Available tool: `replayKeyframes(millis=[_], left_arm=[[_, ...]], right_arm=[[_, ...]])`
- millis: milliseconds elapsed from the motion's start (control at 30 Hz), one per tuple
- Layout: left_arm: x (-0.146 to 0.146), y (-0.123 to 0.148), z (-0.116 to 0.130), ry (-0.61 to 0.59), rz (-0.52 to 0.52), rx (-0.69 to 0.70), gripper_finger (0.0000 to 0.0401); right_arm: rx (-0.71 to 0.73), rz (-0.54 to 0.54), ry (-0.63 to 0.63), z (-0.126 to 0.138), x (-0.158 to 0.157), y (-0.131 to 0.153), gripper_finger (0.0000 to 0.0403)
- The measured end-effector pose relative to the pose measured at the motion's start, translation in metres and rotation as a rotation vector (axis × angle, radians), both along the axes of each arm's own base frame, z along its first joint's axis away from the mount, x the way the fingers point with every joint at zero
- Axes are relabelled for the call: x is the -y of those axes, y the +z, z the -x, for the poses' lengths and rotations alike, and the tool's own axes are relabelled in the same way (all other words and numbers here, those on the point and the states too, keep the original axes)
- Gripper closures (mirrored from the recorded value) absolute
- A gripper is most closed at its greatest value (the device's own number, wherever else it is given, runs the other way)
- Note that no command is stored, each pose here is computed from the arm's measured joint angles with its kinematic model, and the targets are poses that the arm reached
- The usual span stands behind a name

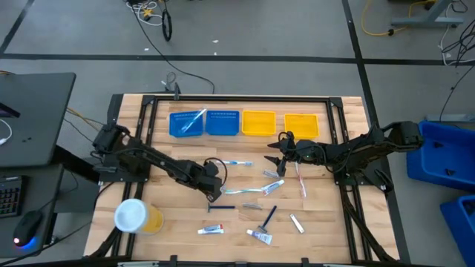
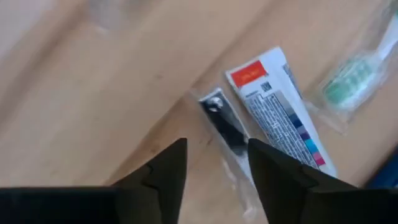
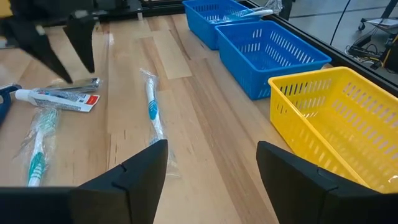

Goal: Pick & Place Travel size toiletries
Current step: Put the silver nail cutter into the right blue bin

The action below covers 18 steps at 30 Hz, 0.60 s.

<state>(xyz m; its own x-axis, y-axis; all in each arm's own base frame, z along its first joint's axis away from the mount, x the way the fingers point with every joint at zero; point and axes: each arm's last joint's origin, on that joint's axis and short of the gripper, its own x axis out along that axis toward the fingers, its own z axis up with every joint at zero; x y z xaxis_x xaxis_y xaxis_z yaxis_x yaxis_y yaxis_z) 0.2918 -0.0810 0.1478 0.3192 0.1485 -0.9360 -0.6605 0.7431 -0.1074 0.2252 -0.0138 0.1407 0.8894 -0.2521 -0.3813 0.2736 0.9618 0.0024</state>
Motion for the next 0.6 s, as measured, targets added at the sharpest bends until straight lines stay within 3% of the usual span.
replayKeyframes(millis=[233,600], left_arm=[[0.0024,-0.0134,-0.0055,-0.029,0.016,-0.025,0.0208],[-0.0053,-0.0128,-0.0022,-0.022,0.016,-0.074,0.0349]], right_arm=[[0.001,0.0,0.0,0.0,0.0,0.0,0.0162],[0.0,0.0,0.0,0.0,0.0,0.0,0.0164]])
